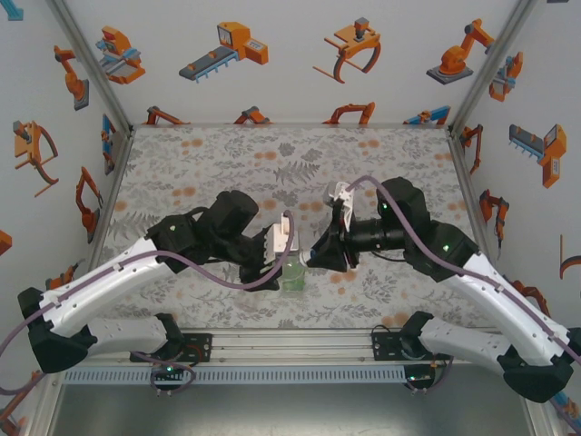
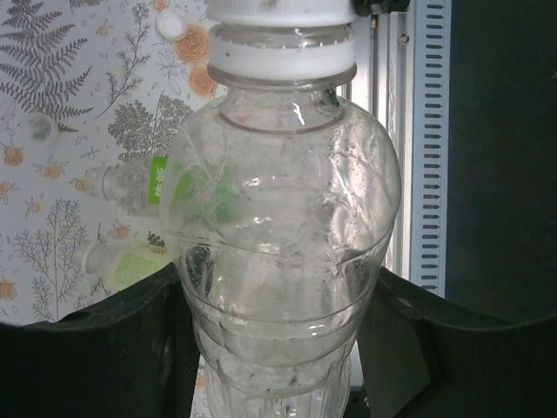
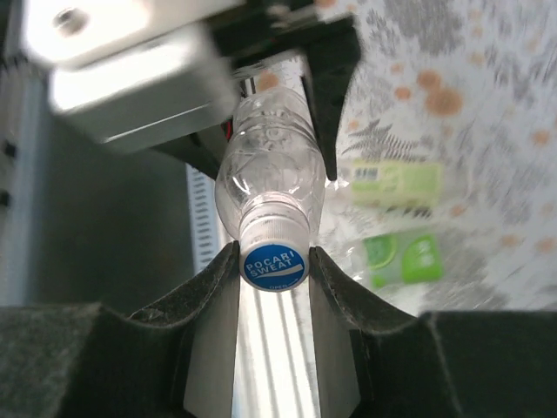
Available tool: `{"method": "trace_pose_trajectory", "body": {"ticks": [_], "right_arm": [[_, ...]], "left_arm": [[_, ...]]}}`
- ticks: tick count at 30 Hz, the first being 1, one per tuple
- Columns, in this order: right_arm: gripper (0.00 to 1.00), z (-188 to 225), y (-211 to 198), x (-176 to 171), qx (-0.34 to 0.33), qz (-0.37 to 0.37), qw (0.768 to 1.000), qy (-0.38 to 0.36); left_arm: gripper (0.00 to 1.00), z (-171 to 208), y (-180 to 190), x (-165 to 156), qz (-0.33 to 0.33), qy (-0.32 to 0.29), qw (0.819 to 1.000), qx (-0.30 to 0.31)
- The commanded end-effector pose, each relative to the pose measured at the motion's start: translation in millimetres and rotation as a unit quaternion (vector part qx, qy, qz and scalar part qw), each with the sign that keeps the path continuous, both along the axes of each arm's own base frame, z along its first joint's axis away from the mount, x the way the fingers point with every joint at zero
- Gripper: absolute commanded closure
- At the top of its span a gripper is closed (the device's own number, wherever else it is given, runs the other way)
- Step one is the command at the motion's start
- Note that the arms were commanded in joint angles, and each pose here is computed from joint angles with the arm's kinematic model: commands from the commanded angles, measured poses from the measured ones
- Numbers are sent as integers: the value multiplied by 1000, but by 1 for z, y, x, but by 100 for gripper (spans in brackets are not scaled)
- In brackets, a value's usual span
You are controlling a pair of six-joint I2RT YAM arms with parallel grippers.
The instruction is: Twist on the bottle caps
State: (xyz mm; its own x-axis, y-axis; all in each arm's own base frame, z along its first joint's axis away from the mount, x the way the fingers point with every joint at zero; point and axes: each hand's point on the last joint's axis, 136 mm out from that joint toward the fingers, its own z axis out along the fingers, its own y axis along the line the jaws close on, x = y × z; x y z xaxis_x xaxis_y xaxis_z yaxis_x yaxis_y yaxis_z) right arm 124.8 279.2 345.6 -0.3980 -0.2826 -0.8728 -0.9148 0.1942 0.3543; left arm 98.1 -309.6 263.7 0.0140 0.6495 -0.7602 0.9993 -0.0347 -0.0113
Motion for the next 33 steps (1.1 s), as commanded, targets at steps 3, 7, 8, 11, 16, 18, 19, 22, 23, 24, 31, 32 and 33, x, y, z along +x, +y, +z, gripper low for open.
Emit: {"method": "trace_pose_trajectory", "body": {"ticks": [3, 7, 8, 11, 16, 18, 19, 22, 23, 24, 31, 32, 33], "right_arm": [[100, -25, -5, 27, -2, -199, 929, 311], [94, -66, -15, 28, -24, -306, 818, 487], [91, -75, -13, 25, -21, -316, 786, 531], [90, -81, -2, 26, 13, -306, 752, 584], [84, -76, -8, 31, 10, -324, 763, 559], [77, -69, -7, 33, 11, -319, 778, 542], [74, -67, -9, 34, 7, -321, 784, 531], [64, -58, -12, 37, -2, -322, 806, 496], [59, -51, -12, 37, -2, -315, 818, 481], [54, -42, -12, 37, 0, -304, 835, 459], [37, -6, -29, 43, -16, -297, 900, 317], [37, 0, -30, 43, -13, -293, 909, 297], [37, 4, -31, 44, -11, -290, 915, 280]], "left_arm": [[100, 18, -12, 3, -4, -16, 999, -33], [100, 19, -14, 6, -3, -24, 999, -36], [100, 20, -15, 7, -3, -27, 999, -38], [100, 19, -17, 8, -3, -28, 999, -38], [100, 17, -17, 8, -3, -25, 999, -36], [100, 17, -17, 8, -3, -24, 999, -35], [100, 17, -17, 8, -3, -24, 999, -36], [100, 17, -17, 7, -4, -24, 999, -37], [100, 17, -17, 7, -3, -24, 999, -36], [100, 17, -17, 7, -3, -25, 999, -36], [100, 18, -16, 6, -4, -24, 999, -38], [100, 18, -16, 6, -3, -24, 999, -38], [100, 19, -15, 6, -3, -25, 999, -39]]}}
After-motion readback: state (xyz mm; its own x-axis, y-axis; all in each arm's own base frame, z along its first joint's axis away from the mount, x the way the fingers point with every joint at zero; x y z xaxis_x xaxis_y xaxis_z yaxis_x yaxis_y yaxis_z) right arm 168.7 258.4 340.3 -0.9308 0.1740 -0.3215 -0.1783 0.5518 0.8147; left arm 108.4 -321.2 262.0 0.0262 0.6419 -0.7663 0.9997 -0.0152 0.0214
